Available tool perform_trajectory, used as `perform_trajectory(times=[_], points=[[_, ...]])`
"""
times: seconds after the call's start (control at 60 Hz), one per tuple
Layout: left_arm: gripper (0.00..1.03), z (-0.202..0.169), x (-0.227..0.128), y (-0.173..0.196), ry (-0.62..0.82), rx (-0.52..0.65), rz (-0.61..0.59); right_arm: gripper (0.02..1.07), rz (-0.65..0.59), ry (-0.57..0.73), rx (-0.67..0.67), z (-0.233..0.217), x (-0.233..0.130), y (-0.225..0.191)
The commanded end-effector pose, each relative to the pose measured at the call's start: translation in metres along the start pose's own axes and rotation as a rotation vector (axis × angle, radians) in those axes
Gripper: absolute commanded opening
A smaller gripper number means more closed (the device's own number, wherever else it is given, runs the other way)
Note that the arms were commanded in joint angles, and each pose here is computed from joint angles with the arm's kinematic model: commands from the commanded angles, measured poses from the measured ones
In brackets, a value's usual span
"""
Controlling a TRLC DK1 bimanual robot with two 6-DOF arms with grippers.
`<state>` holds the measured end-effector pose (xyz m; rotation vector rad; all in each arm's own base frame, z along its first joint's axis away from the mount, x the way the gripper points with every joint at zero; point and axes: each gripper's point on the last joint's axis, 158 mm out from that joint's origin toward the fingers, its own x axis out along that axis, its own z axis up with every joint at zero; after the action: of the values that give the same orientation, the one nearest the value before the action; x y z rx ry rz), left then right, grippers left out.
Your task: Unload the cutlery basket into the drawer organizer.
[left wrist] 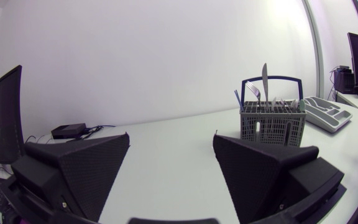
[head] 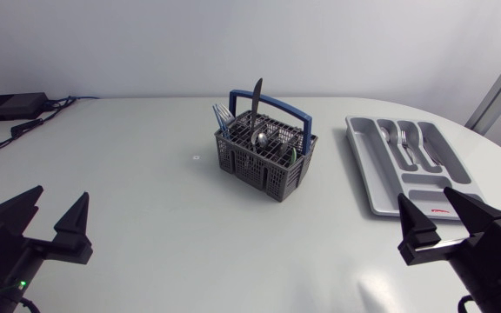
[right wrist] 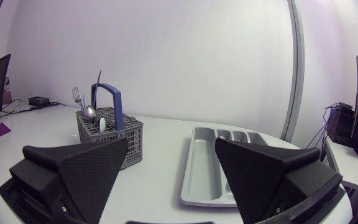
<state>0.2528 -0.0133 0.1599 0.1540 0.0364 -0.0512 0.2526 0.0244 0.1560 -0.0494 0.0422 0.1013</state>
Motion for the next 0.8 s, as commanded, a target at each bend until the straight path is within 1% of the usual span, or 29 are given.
perform_trajectory(times=[0.0,0.35,0.45,0.617,0.733,0.783], points=[[0.99,-0.005,0.0,-0.003,0.002,-0.028,-0.012,1.03,0.004,0.015,0.022,-0.008,0.001,0.001],[0.99,-0.005,0.001,-0.001,-0.001,-0.027,-0.001,1.03,-0.01,0.014,0.021,-0.007,0.001,-0.002],[0.99,0.005,0.0,0.005,-0.042,-0.028,0.025,1.03,-0.009,0.011,0.018,-0.007,0.001,-0.002],[0.99,0.031,-0.004,0.013,-0.072,-0.036,0.046,1.02,-0.012,-0.038,0.018,0.009,0.0,-0.003],[0.98,0.045,-0.001,0.013,-0.027,-0.035,0.031,1.02,0.013,-0.069,0.019,0.029,-0.002,0.003],[0.98,0.049,0.004,0.01,0.004,-0.039,0.015,1.02,0.023,-0.061,0.021,0.035,0.0,0.005]])
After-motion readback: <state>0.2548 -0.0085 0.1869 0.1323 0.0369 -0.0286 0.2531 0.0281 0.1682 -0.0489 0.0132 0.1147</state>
